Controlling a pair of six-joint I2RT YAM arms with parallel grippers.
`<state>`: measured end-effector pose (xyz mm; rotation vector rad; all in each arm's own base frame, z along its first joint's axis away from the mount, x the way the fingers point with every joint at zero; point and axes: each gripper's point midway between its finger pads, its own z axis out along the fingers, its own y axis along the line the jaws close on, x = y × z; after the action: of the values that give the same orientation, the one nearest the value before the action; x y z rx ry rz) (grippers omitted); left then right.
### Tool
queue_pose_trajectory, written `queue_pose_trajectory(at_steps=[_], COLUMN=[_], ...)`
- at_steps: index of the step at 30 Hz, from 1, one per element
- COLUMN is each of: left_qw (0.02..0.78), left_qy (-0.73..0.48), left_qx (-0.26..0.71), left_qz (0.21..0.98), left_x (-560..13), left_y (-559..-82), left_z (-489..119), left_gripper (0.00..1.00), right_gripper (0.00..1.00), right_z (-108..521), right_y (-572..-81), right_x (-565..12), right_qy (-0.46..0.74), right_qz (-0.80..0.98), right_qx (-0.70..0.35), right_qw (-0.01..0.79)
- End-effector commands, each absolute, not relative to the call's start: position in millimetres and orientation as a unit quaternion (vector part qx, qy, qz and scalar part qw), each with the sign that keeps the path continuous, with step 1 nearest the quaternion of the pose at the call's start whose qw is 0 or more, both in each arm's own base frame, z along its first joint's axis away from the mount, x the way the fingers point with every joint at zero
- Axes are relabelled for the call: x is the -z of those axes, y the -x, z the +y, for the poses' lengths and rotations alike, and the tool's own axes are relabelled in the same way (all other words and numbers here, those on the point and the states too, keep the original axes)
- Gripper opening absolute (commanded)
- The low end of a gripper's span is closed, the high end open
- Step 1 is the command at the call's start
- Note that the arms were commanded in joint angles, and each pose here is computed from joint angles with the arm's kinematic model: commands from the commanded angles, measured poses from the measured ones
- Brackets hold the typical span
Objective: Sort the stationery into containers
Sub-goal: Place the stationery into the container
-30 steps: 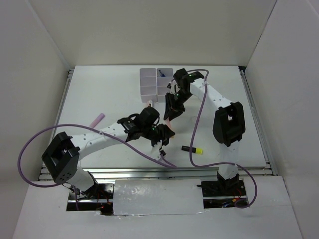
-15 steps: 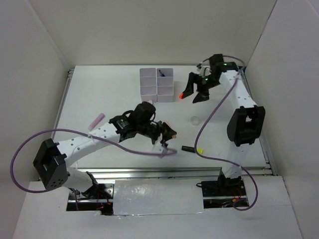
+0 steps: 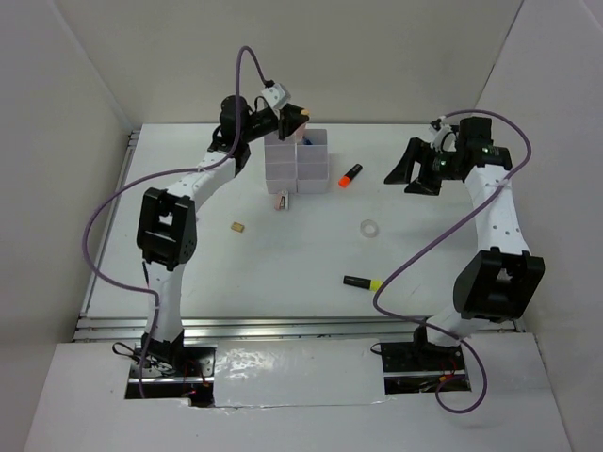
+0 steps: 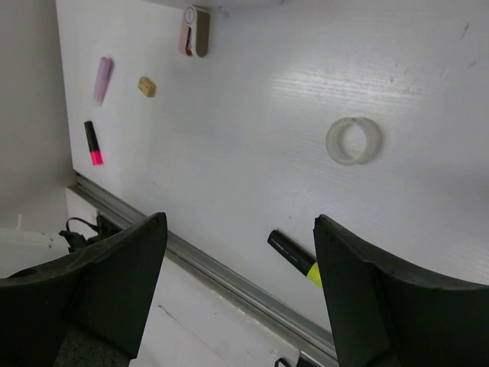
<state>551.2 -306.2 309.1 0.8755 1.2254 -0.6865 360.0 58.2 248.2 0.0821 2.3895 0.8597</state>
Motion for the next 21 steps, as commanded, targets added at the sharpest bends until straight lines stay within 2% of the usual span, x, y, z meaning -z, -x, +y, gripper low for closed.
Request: queue_pose_trajectory(at_steps=[1, 11, 21], left_qw=[0.714, 0.713, 0.703], left_qy=[-0.336, -0.330, -0.327], left_qx=[0.353, 0.347, 0.339], left_qz=[0.502, 0.513, 0.533], left_x=[-353, -311, -278], left_y=[-559, -577, -587], left_z=[-321, -318, -316], left_gripper=[0.03, 0.03, 0.07], right_gripper=[0.83, 0.83, 0.82], right_z=[52, 48, 46], right_y=[-363, -367, -366], right_x=[-239, -222, -221], right_qy=[-0.023, -0.036, -0.034], right_qz=[0.897, 0.899, 0.901], right_qx=[-0.326, -0.341, -0.338], right_qw=[0.299, 0.272, 0.268])
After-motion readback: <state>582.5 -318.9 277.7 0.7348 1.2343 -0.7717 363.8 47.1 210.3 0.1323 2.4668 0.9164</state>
